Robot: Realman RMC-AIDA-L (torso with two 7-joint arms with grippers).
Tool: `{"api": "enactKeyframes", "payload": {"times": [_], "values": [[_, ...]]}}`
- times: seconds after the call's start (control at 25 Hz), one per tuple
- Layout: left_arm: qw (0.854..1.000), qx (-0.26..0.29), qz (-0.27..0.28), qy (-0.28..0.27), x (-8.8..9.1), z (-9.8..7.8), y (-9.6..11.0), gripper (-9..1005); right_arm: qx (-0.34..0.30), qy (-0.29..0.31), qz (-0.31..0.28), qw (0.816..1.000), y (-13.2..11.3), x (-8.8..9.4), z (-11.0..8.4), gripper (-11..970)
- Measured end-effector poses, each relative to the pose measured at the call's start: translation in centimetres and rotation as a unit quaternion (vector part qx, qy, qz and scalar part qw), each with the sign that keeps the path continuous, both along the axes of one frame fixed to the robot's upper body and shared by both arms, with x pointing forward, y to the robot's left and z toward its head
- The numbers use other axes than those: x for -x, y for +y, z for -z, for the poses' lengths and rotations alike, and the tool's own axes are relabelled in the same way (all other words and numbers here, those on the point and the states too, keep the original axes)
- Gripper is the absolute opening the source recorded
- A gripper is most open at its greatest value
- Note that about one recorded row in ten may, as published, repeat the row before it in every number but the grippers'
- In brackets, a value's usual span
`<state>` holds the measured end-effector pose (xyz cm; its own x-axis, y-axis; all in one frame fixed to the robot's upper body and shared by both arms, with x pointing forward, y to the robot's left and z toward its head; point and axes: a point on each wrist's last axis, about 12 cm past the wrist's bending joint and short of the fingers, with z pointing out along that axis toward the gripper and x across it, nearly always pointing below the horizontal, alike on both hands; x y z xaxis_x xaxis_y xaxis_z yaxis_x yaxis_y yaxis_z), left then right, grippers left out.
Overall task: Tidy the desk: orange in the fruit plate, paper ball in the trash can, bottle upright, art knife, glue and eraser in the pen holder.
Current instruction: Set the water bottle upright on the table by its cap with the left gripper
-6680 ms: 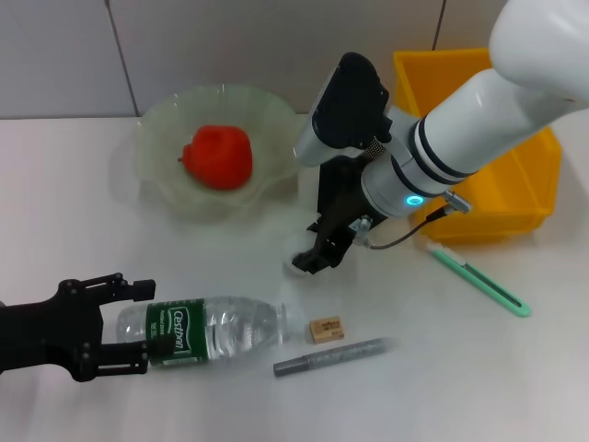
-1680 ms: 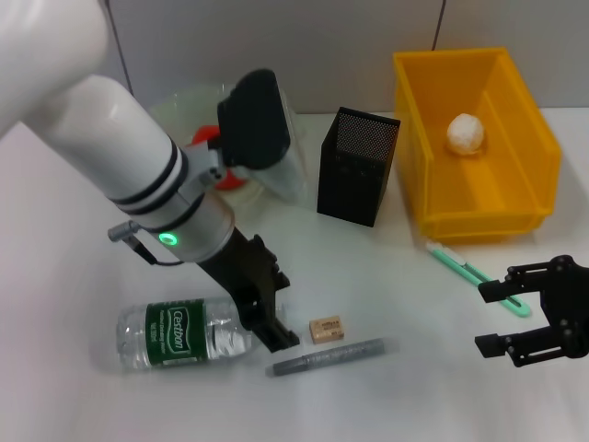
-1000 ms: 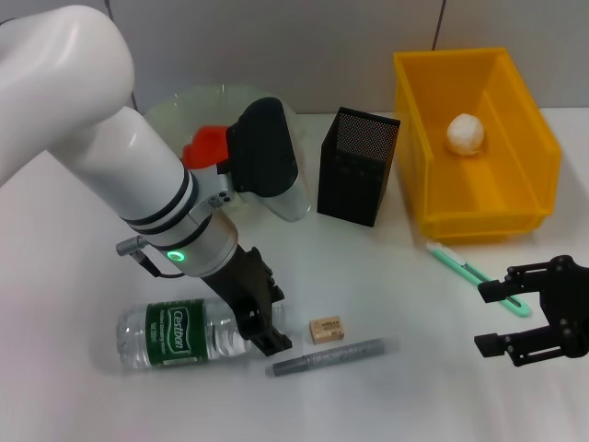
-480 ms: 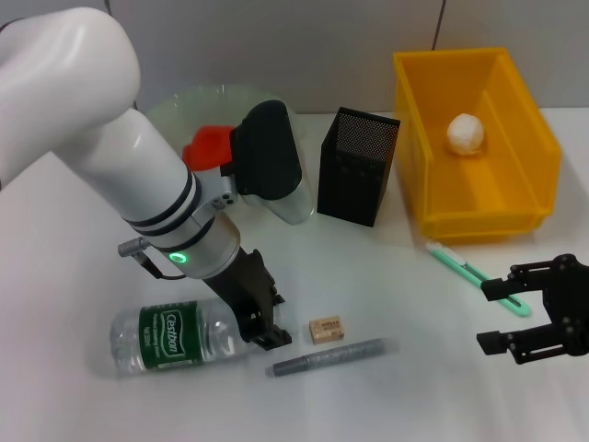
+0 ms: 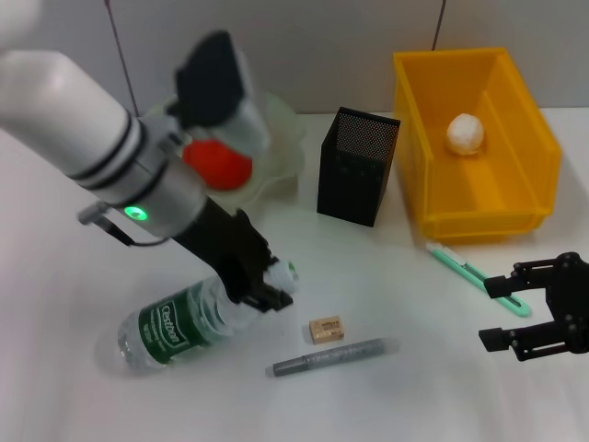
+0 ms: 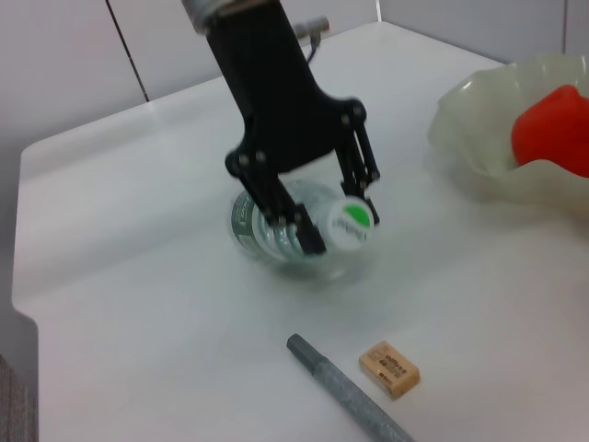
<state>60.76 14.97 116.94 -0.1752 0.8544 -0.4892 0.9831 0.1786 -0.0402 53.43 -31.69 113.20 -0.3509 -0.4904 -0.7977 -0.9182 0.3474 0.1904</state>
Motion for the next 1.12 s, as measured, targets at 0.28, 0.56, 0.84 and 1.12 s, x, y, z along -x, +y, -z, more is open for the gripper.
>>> {"api": "enactKeyframes", "payload": {"times": [0.28, 0.56, 0.84, 1.12], "values": [[0.998, 0.052, -0.019, 0.000, -0.3, -2.1, 2.4, 440, -0.001, -0.001, 0.000, 1.000, 0.0, -0.1, -0.1, 763], [0.996, 0.083, -0.035, -0.007, -0.2, -3.2, 4.4, 441, -0.002, 0.003, 0.003, 1.000, 0.1, -0.1, -0.1, 762], [0.992, 0.111, -0.059, -0.018, -0.1, -4.1, 6.4, 441, -0.003, 0.006, 0.005, 1.000, 0.1, -0.2, -0.1, 762], [0.986, 0.135, -0.088, -0.029, 0.2, -4.4, 7.8, 441, -0.003, 0.006, 0.004, 1.000, 0.1, -0.2, -0.2, 762]]}}
